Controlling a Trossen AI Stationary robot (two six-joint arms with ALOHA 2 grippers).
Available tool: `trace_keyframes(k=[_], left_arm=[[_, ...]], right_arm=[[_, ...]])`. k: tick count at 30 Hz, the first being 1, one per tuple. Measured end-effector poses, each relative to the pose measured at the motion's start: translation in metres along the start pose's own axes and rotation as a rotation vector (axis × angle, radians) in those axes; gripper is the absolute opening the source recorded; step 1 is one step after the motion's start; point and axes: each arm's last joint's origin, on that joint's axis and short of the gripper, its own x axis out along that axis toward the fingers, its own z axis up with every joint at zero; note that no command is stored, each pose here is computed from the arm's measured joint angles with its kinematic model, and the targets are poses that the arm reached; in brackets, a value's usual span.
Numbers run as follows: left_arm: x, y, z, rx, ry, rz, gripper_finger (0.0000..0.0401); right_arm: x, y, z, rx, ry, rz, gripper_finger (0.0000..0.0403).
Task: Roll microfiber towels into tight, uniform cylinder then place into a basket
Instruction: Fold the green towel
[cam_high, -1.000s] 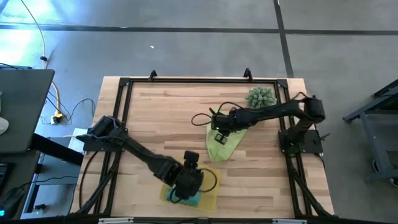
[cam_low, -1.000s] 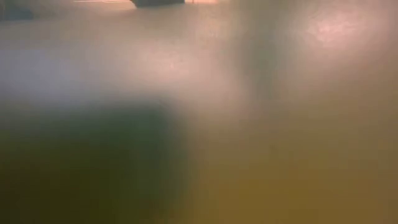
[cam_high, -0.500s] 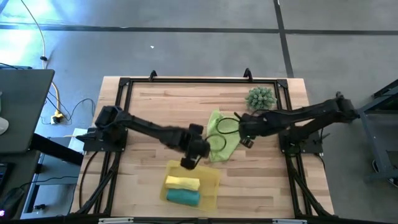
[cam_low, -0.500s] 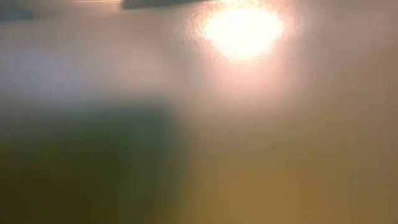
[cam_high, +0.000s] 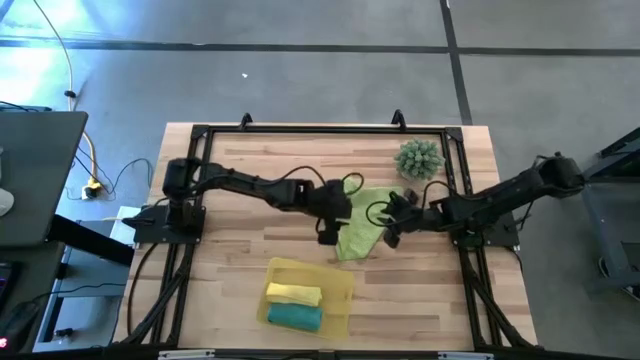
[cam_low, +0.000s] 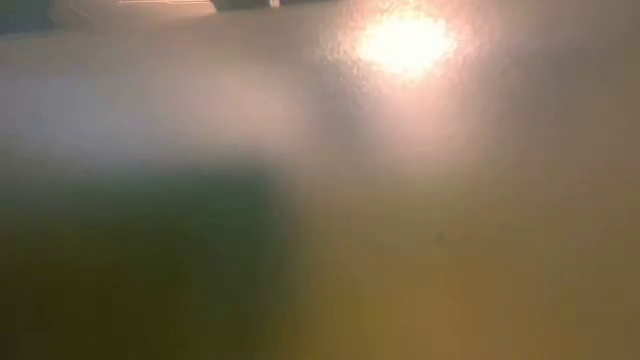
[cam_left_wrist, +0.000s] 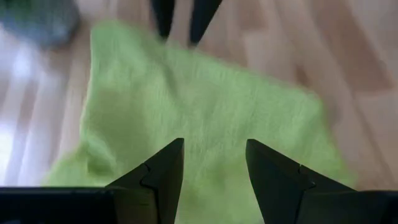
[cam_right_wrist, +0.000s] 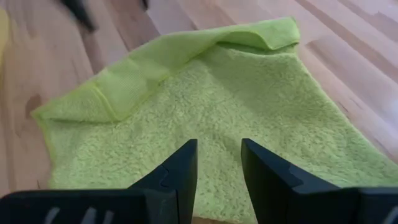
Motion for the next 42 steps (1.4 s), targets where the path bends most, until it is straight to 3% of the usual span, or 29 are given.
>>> trace_keyframes(k=[6,14,28,37,42], left_arm=[[0.025,0.022,-0.021,-0.096,-0.009,-0.022,0.0161],[0.052,0.03,-0.048,-0.113,0.082,0.001,0.0161],[0.034,0.06,-0.086,-0.153,0.425,-0.034,0.0161],[0.016,0.084,-0.095,-0.17,0.47,-0.047,0.0161],[-0.004,0.083,-0.106,-0.192,0.476,-0.068,0.0161]], right_arm=[[0.002,-0.001,-0.003,0.024,-0.022,0.029,0.0117],[0.002,0.0,-0.004,-0.007,-0.003,0.048,0.0117],[0.003,0.0,-0.004,-0.013,0.004,0.044,0.0117],[0.003,0.0,-0.004,-0.013,0.004,0.044,0.0117],[0.003,0.0,-0.004,-0.013,0.004,0.044,0.0117]])
